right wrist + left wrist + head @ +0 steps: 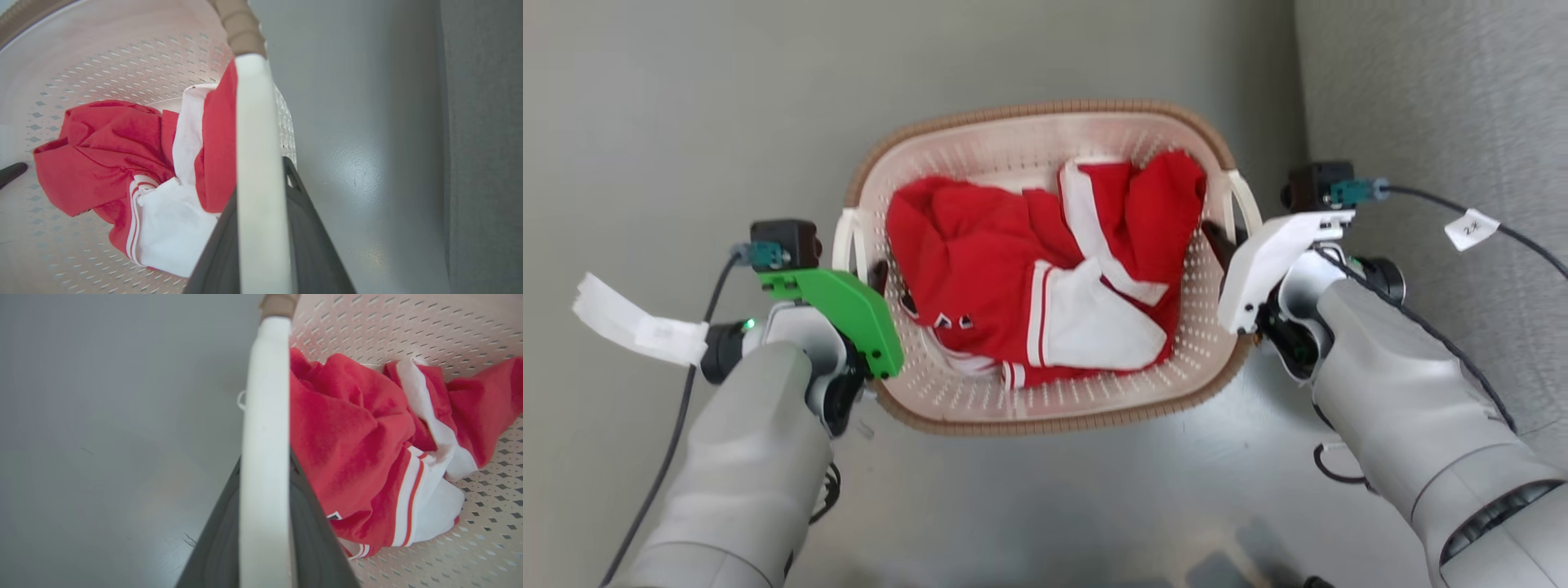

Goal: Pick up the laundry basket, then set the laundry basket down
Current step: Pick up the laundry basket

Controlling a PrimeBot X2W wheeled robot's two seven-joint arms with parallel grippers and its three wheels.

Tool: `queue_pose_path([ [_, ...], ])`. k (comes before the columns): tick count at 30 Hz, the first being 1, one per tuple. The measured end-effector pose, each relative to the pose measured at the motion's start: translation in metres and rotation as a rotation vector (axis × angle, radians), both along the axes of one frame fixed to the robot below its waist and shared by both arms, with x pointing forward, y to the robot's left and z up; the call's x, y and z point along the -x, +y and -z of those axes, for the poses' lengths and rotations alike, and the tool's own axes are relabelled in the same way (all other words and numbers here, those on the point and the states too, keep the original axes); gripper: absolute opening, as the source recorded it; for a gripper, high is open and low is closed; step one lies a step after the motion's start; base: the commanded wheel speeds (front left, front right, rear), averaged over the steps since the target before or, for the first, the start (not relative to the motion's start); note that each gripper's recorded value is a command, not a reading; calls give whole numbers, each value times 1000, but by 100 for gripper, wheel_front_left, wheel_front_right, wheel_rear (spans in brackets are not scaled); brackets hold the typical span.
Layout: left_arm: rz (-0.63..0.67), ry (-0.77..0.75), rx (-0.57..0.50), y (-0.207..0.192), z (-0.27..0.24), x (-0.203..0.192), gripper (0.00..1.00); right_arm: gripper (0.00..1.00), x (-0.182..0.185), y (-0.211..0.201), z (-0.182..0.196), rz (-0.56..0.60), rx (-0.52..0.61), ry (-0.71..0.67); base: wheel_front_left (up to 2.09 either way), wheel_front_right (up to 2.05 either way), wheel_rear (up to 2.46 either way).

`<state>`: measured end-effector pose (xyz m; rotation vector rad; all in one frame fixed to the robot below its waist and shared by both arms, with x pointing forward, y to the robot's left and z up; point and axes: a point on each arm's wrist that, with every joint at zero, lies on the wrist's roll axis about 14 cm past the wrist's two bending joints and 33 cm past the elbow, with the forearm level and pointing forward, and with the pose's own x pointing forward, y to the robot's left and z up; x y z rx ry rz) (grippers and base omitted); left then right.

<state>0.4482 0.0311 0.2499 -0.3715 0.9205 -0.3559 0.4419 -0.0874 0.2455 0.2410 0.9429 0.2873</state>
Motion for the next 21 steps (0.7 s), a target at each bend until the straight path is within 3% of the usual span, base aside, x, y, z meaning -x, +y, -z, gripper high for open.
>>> queue_pose_path([
  [21,54,26,6,-9,-56,47,0,0,48,-8,-57,18,-1,41,0,0,0],
])
